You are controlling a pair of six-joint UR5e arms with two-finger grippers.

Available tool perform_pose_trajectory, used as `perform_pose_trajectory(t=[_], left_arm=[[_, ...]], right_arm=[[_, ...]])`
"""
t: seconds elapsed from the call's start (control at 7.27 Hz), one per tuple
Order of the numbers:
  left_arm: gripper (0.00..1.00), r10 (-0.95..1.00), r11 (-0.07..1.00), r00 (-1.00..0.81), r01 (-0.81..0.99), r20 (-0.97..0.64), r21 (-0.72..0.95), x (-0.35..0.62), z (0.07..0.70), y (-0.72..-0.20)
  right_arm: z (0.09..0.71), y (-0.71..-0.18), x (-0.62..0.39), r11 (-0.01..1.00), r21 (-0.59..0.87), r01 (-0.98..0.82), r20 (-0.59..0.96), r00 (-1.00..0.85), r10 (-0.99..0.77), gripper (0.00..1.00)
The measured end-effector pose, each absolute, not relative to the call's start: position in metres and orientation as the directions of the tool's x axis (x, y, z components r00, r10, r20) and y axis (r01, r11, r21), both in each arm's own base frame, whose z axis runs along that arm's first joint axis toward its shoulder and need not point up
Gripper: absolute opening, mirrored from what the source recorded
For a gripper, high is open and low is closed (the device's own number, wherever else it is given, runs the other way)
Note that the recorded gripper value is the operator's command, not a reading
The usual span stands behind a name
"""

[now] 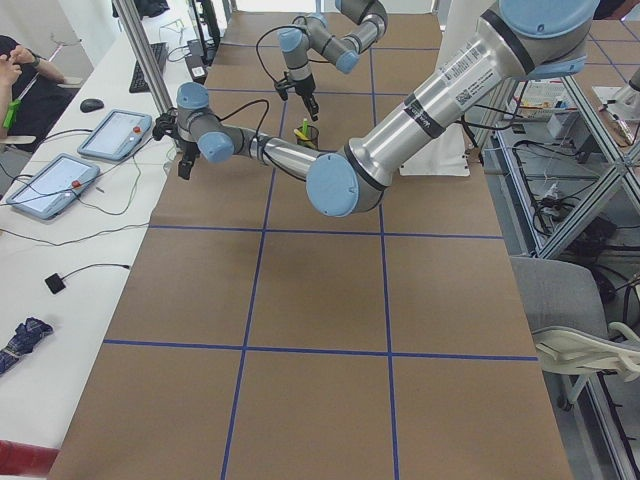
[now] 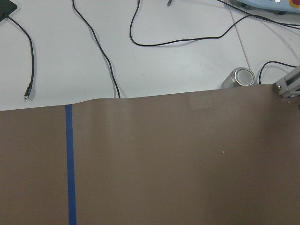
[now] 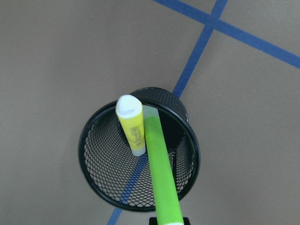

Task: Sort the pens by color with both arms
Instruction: 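Lower the right gripper into the cup toward the green highlighter, then close the right gripper on the green highlighter in the cup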

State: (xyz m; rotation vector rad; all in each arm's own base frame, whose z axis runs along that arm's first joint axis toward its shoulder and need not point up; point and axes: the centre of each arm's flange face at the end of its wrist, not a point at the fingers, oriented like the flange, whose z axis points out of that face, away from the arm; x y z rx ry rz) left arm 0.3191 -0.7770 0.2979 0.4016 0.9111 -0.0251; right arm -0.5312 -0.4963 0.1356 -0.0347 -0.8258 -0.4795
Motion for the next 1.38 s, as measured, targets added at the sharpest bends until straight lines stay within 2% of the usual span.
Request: perform_pose_trajectory(t=[0.14, 0.28, 0.41, 0.55, 0.69, 1.38], left_arm=[[0.99, 0.147, 0.926, 0.617, 0.189, -0.773, 0.328, 0.319, 0.297, -0.777], [0.99, 0.147, 0.926, 0.617, 0.19, -0.773, 0.327, 0.319, 0.297, -0.777], [0.99, 0.147, 0.926, 0.617, 0.19, -0.773, 0.327, 0.319, 0.298, -0.777], [0.99, 0.146, 0.926, 0.617, 0.189, -0.773, 0.326, 0.319, 0.298, -0.777], [0.99, 0.146, 0.926, 0.617, 0.189, -0.773, 0.326, 0.319, 0.298, -0.777], [0.99, 0.147, 0.926, 0.619, 0.189, -0.771, 0.327, 0.318, 0.3, -0.777]], right_arm=[[0.123, -0.493, -0.516, 0.899, 0.156, 0.41, 0.716, 0.579, -0.389, 0.0], [0.113, -0.489, -0.502, 0.905, 0.159, 0.396, 0.72, 0.581, -0.38, 0.09], [0.109, -0.487, -0.496, 0.909, 0.157, 0.386, 0.722, 0.583, -0.373, 0.33], [0.11, -0.487, -0.495, 0.911, 0.152, 0.383, 0.721, 0.587, -0.367, 0.37], [0.112, -0.488, -0.497, 0.913, 0.147, 0.381, 0.717, 0.594, -0.364, 0.52], [0.129, -0.506, -0.539, 0.902, 0.123, 0.413, 0.677, 0.63, -0.38, 0.55]])
